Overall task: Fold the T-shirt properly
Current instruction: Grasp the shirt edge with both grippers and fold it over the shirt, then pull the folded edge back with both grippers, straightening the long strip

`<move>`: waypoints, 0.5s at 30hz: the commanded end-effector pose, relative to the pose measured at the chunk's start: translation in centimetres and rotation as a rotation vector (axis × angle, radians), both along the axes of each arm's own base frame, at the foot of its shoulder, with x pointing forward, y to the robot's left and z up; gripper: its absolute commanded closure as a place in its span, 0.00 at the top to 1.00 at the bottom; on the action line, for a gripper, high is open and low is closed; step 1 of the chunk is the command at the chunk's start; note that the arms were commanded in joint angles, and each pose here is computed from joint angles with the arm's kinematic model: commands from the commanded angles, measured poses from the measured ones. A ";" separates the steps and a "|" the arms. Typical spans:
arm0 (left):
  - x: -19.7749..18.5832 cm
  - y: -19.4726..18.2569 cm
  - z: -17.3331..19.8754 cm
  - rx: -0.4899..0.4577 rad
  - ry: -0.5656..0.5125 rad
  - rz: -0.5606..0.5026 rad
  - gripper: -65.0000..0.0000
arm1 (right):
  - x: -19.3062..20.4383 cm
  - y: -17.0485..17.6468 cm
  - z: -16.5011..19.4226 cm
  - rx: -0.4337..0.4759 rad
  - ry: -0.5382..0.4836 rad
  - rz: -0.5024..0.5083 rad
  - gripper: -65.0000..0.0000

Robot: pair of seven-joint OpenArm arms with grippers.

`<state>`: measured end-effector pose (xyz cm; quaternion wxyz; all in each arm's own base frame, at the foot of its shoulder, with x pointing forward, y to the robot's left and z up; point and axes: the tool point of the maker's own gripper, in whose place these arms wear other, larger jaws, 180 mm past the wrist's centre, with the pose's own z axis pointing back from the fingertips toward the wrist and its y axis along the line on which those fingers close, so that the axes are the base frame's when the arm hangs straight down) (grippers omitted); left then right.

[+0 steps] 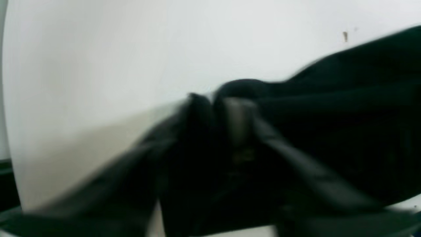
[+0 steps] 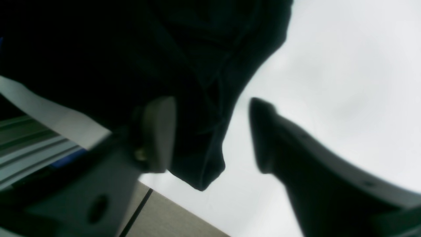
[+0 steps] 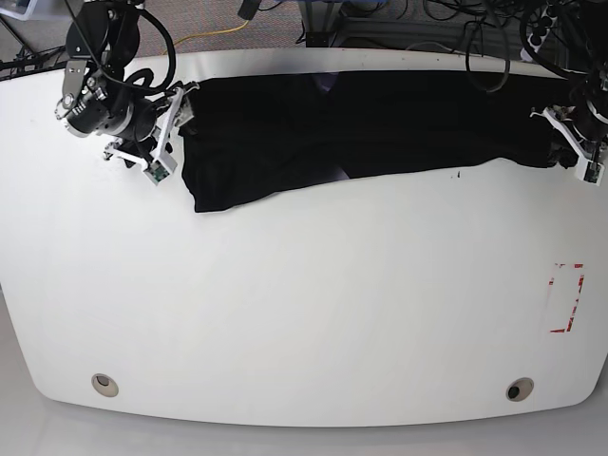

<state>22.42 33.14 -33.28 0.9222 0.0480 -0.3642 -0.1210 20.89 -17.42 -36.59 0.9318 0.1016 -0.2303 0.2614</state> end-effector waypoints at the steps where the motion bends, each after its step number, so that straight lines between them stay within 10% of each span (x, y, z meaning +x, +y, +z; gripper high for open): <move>1: 0.5 0.3 1.2 0.018 -0.037 -0.010 0.45 | 0.8 -0.2 1.0 -0.003 -0.044 0.005 0.69; 15: 0.3 1.3 4.7 -0.157 -0.141 0.046 0.52 | 1.9 1.8 1.6 0.063 -0.081 -0.005 0.68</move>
